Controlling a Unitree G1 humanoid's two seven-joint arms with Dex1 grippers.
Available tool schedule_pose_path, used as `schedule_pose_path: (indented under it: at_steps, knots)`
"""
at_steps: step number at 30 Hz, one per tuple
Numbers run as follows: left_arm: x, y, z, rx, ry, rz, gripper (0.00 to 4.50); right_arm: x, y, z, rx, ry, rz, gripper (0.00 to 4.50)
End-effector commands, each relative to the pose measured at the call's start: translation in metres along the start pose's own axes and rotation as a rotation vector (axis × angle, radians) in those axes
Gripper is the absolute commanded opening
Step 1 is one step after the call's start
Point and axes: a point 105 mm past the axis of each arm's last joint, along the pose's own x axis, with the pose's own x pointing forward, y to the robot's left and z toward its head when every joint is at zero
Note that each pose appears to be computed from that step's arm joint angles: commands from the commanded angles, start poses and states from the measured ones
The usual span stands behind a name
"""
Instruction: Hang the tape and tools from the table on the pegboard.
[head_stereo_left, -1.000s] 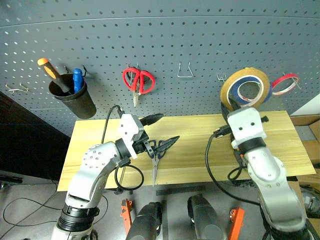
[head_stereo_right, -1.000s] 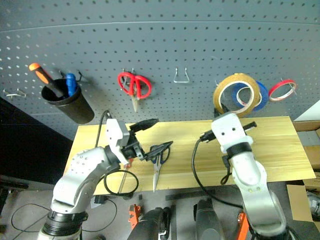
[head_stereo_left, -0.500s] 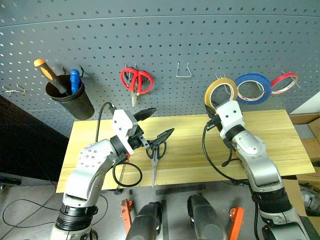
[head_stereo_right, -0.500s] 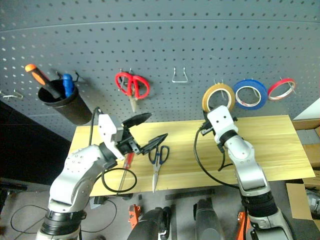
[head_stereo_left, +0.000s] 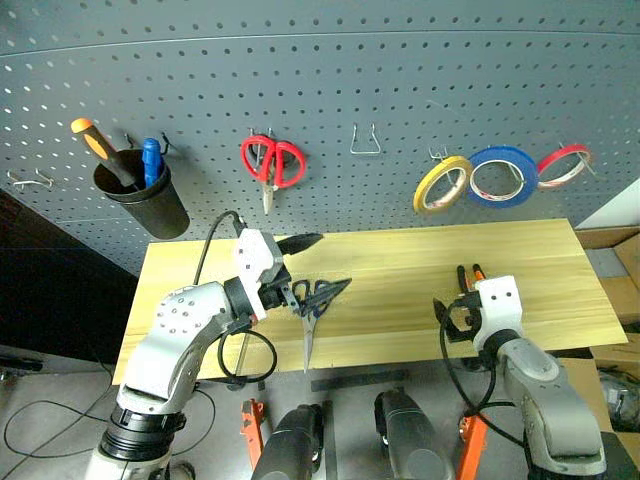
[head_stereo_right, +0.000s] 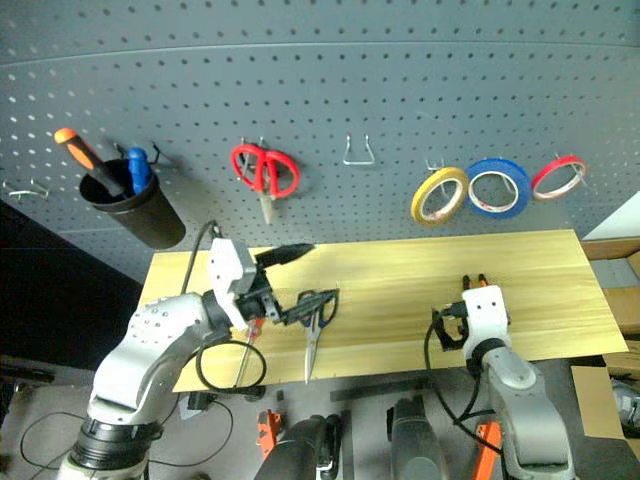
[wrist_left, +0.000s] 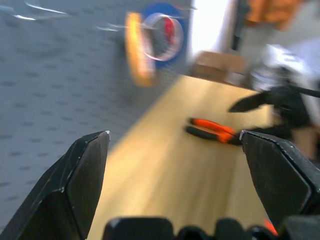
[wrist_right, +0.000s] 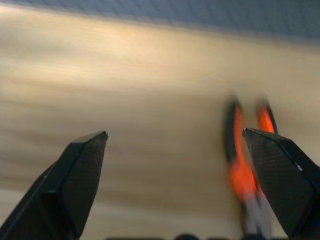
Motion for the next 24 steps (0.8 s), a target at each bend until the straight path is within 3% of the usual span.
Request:
schedule_pose_path:
  at_steps: [1, 9, 13, 24]
  knots:
    - [0.005, -0.012, 0.005, -0.002, -0.014, -0.103, 4.5, 0.011, -0.021, 0.001, 0.014, 0.057, -0.056, 4.47]
    - [0.008, -0.026, -0.005, -0.055, 0.054, -0.206, 4.5, 0.047, -0.058, -0.017, 0.027, 0.187, -0.097, 4.47]
    - [0.006, -0.031, -0.016, 0.029, 0.146, -0.256, 4.5, 0.062, -0.075, -0.022, 0.041, 0.218, -0.118, 4.47]
    - [0.005, -0.028, -0.021, 0.067, 0.199, -0.281, 4.5, 0.077, -0.067, -0.031, 0.115, 0.3, 0.01, 4.47]
